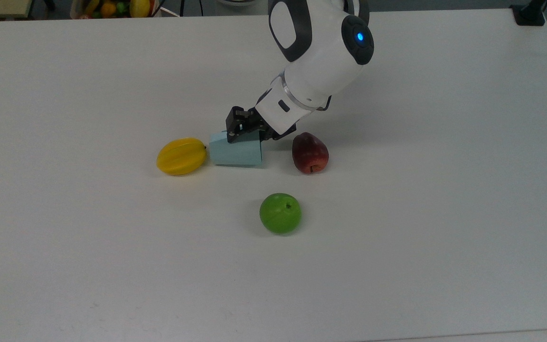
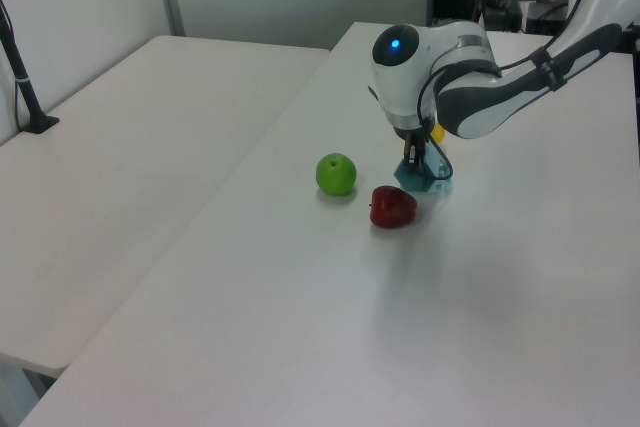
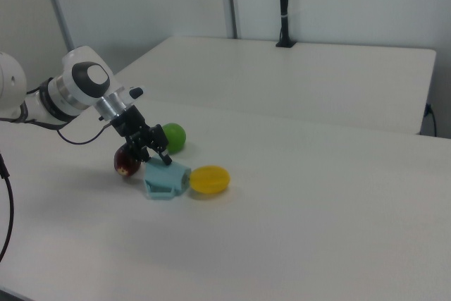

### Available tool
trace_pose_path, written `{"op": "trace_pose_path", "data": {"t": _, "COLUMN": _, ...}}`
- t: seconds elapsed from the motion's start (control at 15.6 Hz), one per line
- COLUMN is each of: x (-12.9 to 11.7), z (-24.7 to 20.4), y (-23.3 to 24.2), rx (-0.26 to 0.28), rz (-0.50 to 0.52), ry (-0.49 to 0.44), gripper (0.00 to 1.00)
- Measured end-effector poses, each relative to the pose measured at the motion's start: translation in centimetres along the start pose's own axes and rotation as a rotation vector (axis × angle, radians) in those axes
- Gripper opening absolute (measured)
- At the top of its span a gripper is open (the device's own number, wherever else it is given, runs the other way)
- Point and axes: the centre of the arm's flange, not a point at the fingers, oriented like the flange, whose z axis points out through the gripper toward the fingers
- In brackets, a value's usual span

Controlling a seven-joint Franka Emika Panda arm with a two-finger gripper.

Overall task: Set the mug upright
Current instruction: 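Close the gripper on the cup's rim, then rotate the cup upward so its base rests on the table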

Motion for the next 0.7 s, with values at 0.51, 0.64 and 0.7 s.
{"op": "trace_pose_path", "data": {"t": 0.51, "x": 0.1, "z": -1.0, "y": 1.4, "rx": -0.021, "rz": 0.021, "ry": 0.019, "gripper": 0.22}}
{"op": "trace_pose_path", "data": {"t": 0.64, "x": 0.2, "z": -1.5, "y": 1.7, "rx": 0.028, "rz": 0.054, "ry": 0.014, "gripper": 0.23}}
{"op": "trace_pose_path", "data": {"t": 0.7, "x": 0.3, "z": -1.9, "y": 2.0, "rx": 0.069, "rz": 0.078, "ry": 0.016, "gripper": 0.23}}
